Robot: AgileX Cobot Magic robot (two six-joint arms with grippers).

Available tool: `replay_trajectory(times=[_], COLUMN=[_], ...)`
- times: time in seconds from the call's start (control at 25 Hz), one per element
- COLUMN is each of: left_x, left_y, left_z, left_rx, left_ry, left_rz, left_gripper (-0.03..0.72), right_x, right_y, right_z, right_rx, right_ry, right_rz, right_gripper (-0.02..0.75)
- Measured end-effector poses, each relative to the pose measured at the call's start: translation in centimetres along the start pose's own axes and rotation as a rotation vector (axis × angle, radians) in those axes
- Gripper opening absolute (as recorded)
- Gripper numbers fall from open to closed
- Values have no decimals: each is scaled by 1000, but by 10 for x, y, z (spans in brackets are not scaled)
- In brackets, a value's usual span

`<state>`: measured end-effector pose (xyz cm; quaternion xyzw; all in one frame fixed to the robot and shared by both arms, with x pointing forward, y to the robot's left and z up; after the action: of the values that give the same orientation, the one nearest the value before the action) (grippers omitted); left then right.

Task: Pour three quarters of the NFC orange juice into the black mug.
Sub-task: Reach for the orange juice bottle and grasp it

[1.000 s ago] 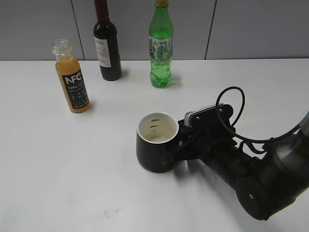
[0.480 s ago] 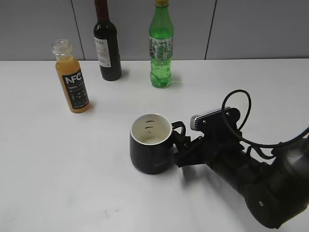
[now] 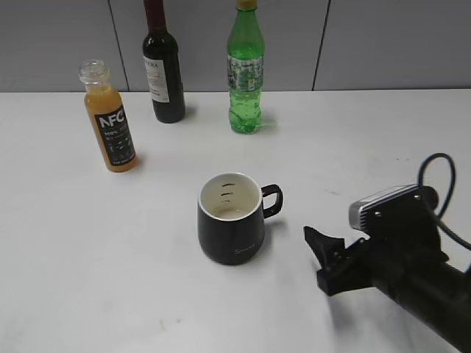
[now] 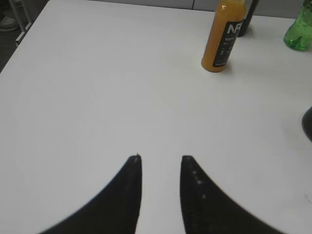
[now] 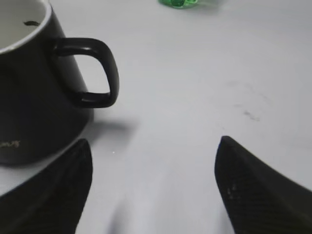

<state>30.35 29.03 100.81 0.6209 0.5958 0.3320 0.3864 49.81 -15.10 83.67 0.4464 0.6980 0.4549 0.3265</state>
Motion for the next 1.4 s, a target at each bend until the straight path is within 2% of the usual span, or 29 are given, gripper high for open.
replay_trajectory(times=[0.08, 0.2, 0.28, 0.48, 0.72, 0.88, 0.96, 1.08, 1.28, 1.4], left_x=[0, 0, 0, 0, 0, 0, 0, 0, 0, 0], left_y=[0, 0, 0, 0, 0, 0, 0, 0, 0, 0], left_z=[0, 0, 0, 0, 0, 0, 0, 0, 0, 0], left_rx=[0, 0, 0, 0, 0, 0, 0, 0, 0, 0], left_ry=[0, 0, 0, 0, 0, 0, 0, 0, 0, 0], left_rz=[0, 0, 0, -1, 0, 0, 0, 0, -1, -1], left_gripper=[221, 221, 221, 221, 221, 221, 221, 221, 221, 221], right_x=[-4, -8, -9, -4, 19, 17, 10, -8, -21, -31], right_y=[8, 37, 50, 69, 96, 89, 83, 80, 101, 91], right_z=[-16, -35, -41, -40, -52, -65, -76, -103, -152, -180], right_rx=[-24, -121, -131, 57, 216, 313, 395, 526, 482, 470], right_ry=[1, -1, -1, 20, 198, 244, 237, 179, 133, 91], right_rz=[-2, -18, -55, -152, -122, -90, -85, -100, -72, -11], right_gripper=[598, 598, 598, 598, 595, 593, 591, 589, 588, 607])
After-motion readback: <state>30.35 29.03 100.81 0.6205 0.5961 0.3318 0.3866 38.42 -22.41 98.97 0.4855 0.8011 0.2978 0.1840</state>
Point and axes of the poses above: a point on each arm's last joint axis where the gripper is mounted, z pointing out along that axis toward the gripper, x along the wrist's bending axis when the last joint is at zero, y = z × x, the point moved 8 cm from there along z, pointing out along that axis toward the gripper, and after that the axes turned 3 degrees about -z, right-handed, at the moved point
